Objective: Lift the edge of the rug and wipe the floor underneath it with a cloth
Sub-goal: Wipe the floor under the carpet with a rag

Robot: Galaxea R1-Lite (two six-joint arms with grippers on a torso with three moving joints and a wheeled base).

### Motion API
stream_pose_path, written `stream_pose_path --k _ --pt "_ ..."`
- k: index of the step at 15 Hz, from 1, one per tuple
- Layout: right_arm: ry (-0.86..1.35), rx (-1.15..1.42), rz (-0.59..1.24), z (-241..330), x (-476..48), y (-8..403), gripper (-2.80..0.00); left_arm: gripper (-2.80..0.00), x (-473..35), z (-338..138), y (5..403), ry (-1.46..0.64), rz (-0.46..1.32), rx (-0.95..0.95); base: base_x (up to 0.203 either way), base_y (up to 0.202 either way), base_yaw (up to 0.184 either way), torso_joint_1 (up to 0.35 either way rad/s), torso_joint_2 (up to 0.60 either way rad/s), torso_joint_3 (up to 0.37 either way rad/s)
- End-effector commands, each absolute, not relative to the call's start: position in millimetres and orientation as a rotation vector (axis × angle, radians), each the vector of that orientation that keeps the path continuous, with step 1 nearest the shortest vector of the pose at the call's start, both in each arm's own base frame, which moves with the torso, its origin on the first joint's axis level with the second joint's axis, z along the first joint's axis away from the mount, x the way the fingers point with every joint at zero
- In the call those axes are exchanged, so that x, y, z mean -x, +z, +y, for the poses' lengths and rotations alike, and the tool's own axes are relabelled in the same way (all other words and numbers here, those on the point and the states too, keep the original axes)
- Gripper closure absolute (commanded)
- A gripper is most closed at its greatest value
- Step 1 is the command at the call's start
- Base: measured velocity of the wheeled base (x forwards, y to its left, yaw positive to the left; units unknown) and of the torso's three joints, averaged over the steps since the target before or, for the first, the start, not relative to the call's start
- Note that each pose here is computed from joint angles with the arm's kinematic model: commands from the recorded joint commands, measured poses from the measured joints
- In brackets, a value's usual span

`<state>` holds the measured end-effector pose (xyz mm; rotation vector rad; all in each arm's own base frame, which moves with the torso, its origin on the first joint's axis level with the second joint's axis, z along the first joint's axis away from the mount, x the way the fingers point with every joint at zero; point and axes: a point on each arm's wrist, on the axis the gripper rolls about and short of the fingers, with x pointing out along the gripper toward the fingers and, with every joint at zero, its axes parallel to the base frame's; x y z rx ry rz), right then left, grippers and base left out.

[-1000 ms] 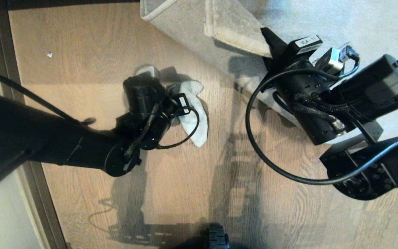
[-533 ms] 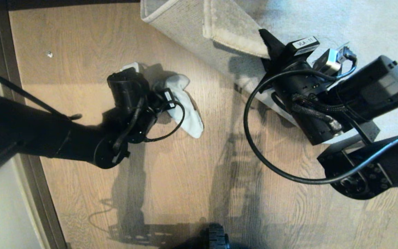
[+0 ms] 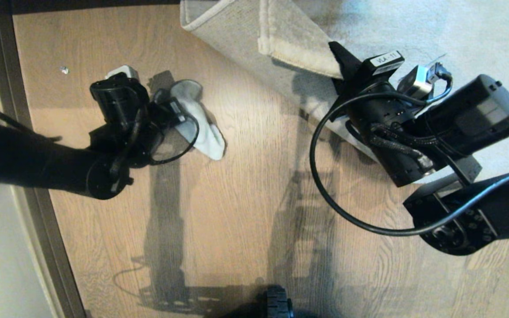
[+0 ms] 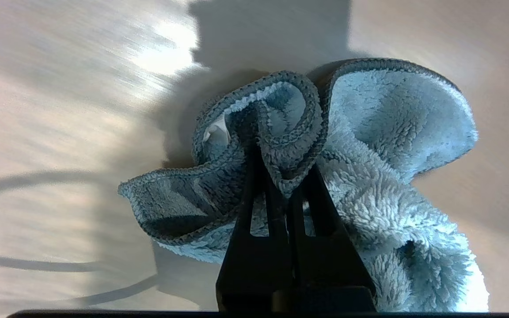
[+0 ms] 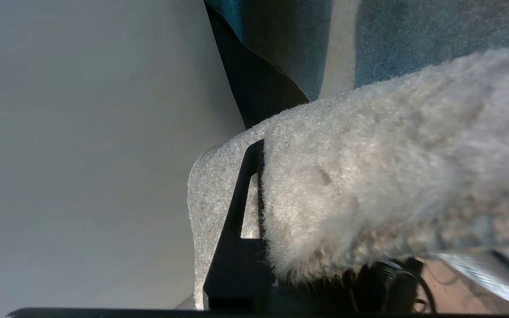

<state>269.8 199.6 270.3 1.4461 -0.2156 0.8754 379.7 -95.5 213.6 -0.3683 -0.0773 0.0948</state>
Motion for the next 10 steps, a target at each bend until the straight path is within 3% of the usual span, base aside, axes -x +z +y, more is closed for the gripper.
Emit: stream_pose_path --k 1,7,10 --pt "0.902 -1.464 -0.252 198.3 -268.6 272.7 0.0 0.0 -374.8 -79.8 220.6 0.131 -0.099 0.378 0.0 0.0 0.0 0.0 0.0 0.0" --pt "0.898 -1.463 -0.245 198.6 -269.8 270.5 0.0 0.0 -301.4 -77.6 198.5 0.102 0.042 0.343 0.0 0.0 0.0 0.0 0.0 0.0" --pt "0.897 -1.462 -0.243 198.6 -269.8 270.0 0.0 0.0 -244.2 -106.2 198.9 -0.057 0.082 0.332 0.0 0.0 0.0 0.0 0.0 0.0"
